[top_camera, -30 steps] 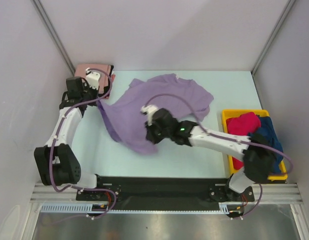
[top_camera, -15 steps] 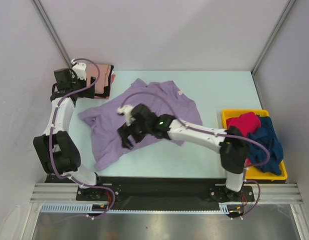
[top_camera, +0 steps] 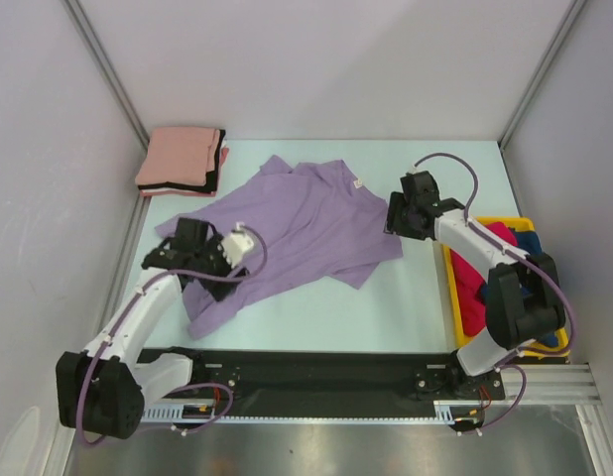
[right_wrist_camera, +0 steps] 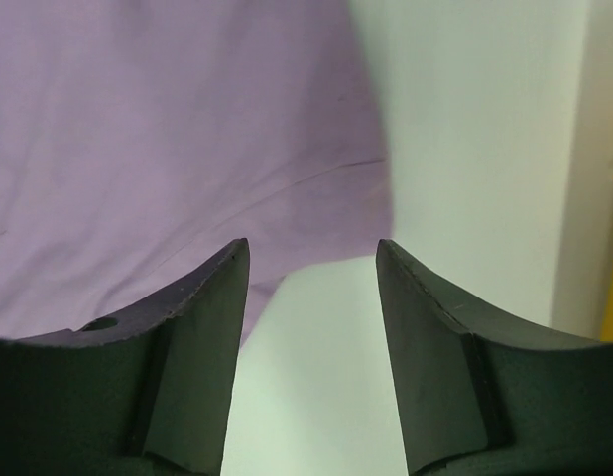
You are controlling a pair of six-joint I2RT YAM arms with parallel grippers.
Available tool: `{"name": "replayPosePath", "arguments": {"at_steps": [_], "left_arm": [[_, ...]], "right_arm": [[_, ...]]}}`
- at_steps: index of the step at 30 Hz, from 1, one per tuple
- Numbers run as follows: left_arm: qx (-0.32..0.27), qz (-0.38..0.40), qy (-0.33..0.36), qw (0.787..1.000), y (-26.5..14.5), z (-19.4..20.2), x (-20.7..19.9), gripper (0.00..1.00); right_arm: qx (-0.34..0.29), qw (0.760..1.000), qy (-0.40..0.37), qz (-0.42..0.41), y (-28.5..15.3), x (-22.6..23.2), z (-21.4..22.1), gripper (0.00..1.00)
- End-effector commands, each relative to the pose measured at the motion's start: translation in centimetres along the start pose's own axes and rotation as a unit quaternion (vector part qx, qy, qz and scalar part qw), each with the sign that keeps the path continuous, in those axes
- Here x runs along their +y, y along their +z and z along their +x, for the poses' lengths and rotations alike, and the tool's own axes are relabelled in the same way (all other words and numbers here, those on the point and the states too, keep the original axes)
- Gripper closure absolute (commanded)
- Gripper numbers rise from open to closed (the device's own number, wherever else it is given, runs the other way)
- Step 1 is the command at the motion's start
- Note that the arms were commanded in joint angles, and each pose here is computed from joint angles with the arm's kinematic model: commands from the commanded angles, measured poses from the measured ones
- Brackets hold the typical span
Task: Fold and stack the t-shirts
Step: Flatten the tshirt out
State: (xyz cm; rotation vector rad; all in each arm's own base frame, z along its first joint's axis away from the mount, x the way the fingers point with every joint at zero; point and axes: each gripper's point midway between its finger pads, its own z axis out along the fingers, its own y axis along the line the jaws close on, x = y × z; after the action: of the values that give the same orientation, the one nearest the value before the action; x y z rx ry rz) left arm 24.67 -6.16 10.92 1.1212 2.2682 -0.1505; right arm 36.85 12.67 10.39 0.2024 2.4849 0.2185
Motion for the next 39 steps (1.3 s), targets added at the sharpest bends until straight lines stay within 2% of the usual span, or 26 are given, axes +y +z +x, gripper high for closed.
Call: {"name": "replayPosePath", "arguments": {"at_steps": [1, 5, 8, 10, 13, 14, 15, 16, 17, 18, 19, 20, 21, 23, 27, 32, 35, 37, 38, 39], "left_arm": [[0.109, 0.017, 0.073, 0.991, 0.0, 6.3, -2.8, 0.14], [0.14, 0.01, 0.105, 0.984, 1.6, 8.3, -3.6, 0.1], [0.165, -0.006, 0.105, 0.981, 2.8, 9.7, -3.4, 0.09], [0.176, 0.011, 0.093, 0.98, 3.1, 10.3, -4.2, 0.09], [0.192, 0.004, 0.104, 0.976, 3.2, 11.3, -4.2, 0.17], [0.192, -0.003, 0.107, 0.976, 3.3, 11.4, -4.0, 0.22], [0.193, -0.006, 0.108, 0.975, 3.2, 11.4, -3.8, 0.35], [0.188, -0.009, 0.107, 0.976, 2.9, 11.0, -3.7, 0.41], [0.191, -0.004, 0.105, 0.976, 2.5, 10.9, -3.9, 0.47], [0.176, -0.015, 0.102, 0.979, 2.1, 9.5, -3.2, 0.61], [0.166, -0.025, 0.104, 0.98, 1.6, 8.7, -2.8, 0.69], [0.154, -0.039, 0.103, 0.982, 1.0, 7.6, -2.1, 0.92], [0.146, -0.051, 0.103, 0.983, 0.7, 7.0, -1.6, 0.98], [0.132, -0.077, 0.104, 0.983, -0.3, 5.9, -0.7, 1.0], [0.096, -0.156, 0.11, 0.977, -3.9, 1.9, 2.7, 1.0], [0.036, -0.271, 0.087, 0.958, -11.1, -2.6, 8.0, 1.0], [-0.011, -0.353, 0.073, 0.933, -17.7, -5.8, 11.2, 1.0], [-0.022, -0.378, 0.07, 0.923, -20.5, -6.9, 12.0, 1.0], [-0.048, -0.402, 0.07, 0.912, -23.6, -8.6, 12.4, 1.0], [-0.055, -0.408, 0.07, 0.909, -24.7, -9.3, 12.6, 1.0]], "right_arm": [[0.015, 0.999, 0.005, 0.031, 2.1, -2.2, -0.2, 0.41], [0.042, 0.998, 0.01, 0.036, 4.1, -3.2, 0.3, 0.43], [0.07, 0.997, 0.008, 0.043, 5.4, -3.5, 1.8, 0.42], [0.082, 0.996, 0.008, 0.044, 5.8, -3.5, 2.4, 0.44], [0.088, 0.996, 0.005, 0.024, 6.0, -2.4, 3.2, 0.53], [0.09, 0.996, 0.005, 0.022, 6.1, -2.4, 3.3, 0.65], [0.094, 0.995, 0.004, 0.022, 6.2, -2.3, 3.6, 0.72], [0.096, 0.995, 0.007, 0.024, 6.2, -2.5, 3.7, 0.78], [0.096, 0.995, 0.01, 0.019, 6.1, -2.3, 3.7, 0.89], [0.094, 0.995, 0.013, 0.014, 5.8, -2.2, 3.5, 0.94], [0.098, 0.995, 0.019, 0.0, 5.6, -1.8, 3.6, 1.0], [0.087, 0.996, 0.02, -0.006, 4.9, -1.6, 3.0, 1.0], [0.081, 0.996, 0.023, -0.006, 4.5, -1.7, 2.6, 1.0], [0.069, 0.997, 0.034, -0.006, 3.3, -2.1, 1.7, 1.0], [0.014, 0.999, 0.027, -0.013, -2.3, -1.6, -2.1, 1.0], [-0.097, 0.995, 0.031, 0.001, -13.9, -2.5, -6.6, 1.0], [-0.16, 0.986, 0.041, -0.014, -21.2, -2.4, -8.7, 1.0], [-0.207, 0.977, 0.047, -0.032, -26.5, -2.0, -10.4, 1.0], [-0.227, 0.972, 0.048, -0.039, -28.6, -2.0, -10.8, 1.0], [-0.264, 0.962, 0.051, -0.052, -32.5, -1.8, -11.9, 1.0]]}}
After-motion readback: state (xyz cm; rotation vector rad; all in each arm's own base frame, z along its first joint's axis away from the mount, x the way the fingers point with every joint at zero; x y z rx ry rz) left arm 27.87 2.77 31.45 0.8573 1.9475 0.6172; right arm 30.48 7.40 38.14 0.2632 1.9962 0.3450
